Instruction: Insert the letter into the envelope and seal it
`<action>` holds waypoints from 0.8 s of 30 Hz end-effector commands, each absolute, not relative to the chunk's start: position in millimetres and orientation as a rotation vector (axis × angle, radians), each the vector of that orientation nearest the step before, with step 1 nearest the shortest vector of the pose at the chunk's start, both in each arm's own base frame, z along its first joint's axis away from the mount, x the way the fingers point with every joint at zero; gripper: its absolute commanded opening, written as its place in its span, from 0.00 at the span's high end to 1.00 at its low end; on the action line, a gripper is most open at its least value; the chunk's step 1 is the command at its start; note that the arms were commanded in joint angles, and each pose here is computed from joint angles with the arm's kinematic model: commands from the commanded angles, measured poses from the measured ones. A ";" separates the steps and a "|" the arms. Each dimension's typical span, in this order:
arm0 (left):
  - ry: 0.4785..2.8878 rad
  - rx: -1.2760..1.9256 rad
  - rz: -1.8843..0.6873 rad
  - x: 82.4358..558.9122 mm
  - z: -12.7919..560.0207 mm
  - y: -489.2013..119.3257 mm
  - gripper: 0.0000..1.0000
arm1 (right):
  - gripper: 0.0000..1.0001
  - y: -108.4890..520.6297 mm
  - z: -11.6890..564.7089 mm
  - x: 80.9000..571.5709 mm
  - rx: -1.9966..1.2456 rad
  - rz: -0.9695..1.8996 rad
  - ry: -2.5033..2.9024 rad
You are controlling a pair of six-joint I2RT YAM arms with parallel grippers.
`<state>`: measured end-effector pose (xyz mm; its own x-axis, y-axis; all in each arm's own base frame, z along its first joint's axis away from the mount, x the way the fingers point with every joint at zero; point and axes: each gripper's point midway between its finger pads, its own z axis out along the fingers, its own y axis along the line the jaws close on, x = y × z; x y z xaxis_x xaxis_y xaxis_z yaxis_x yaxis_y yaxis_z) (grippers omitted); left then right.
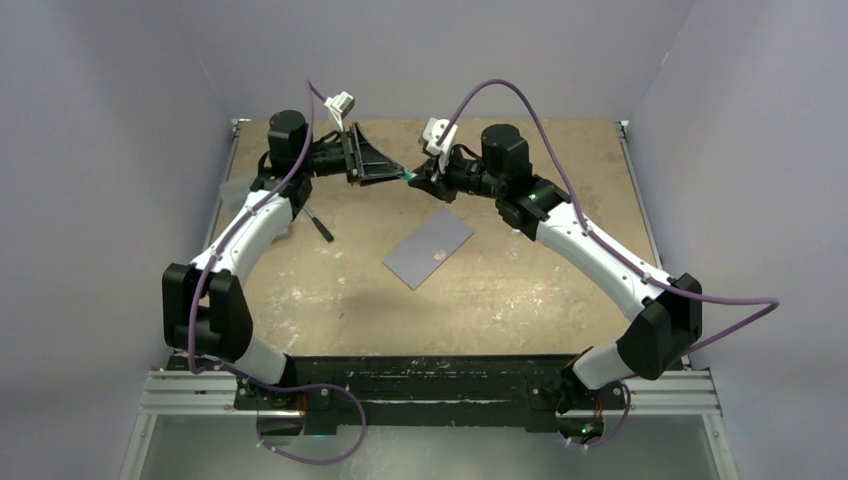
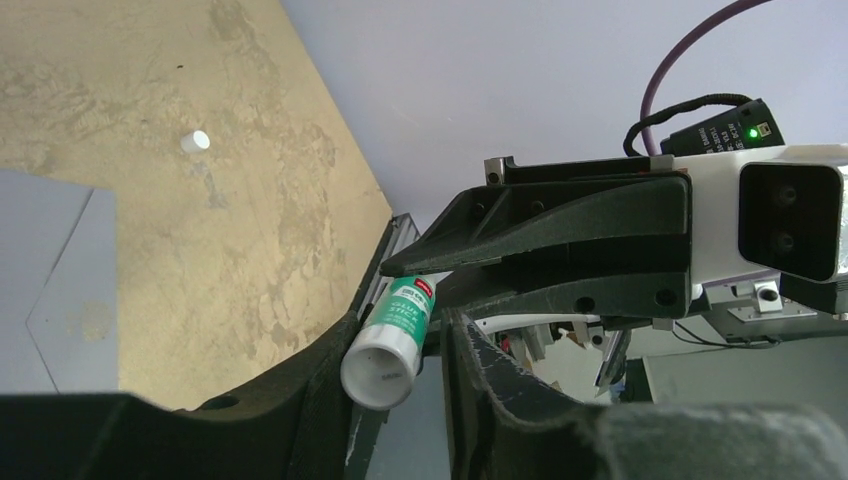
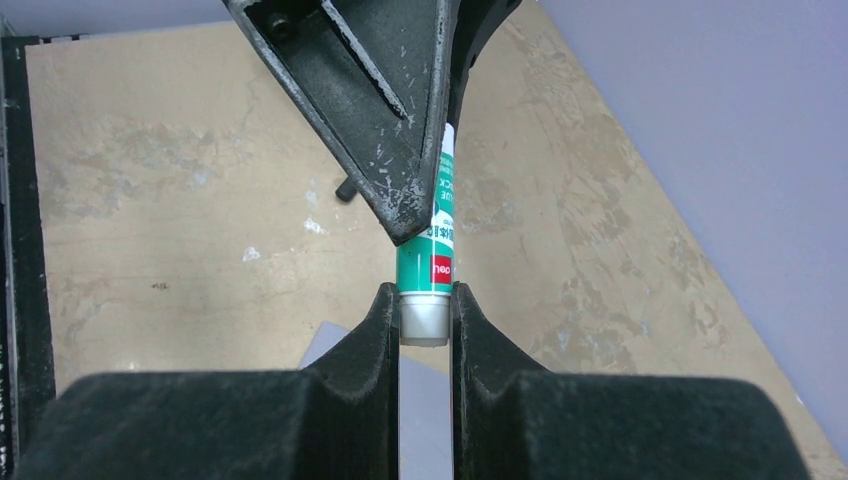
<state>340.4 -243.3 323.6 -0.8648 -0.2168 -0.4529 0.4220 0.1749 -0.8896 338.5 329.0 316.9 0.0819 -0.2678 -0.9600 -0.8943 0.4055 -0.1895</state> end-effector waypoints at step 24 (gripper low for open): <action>1.872 -0.106 -1.228 409.9 288.3 -183.0 1.00 | 0.19 248.9 294.6 385.7 -0.198 0.501 1.903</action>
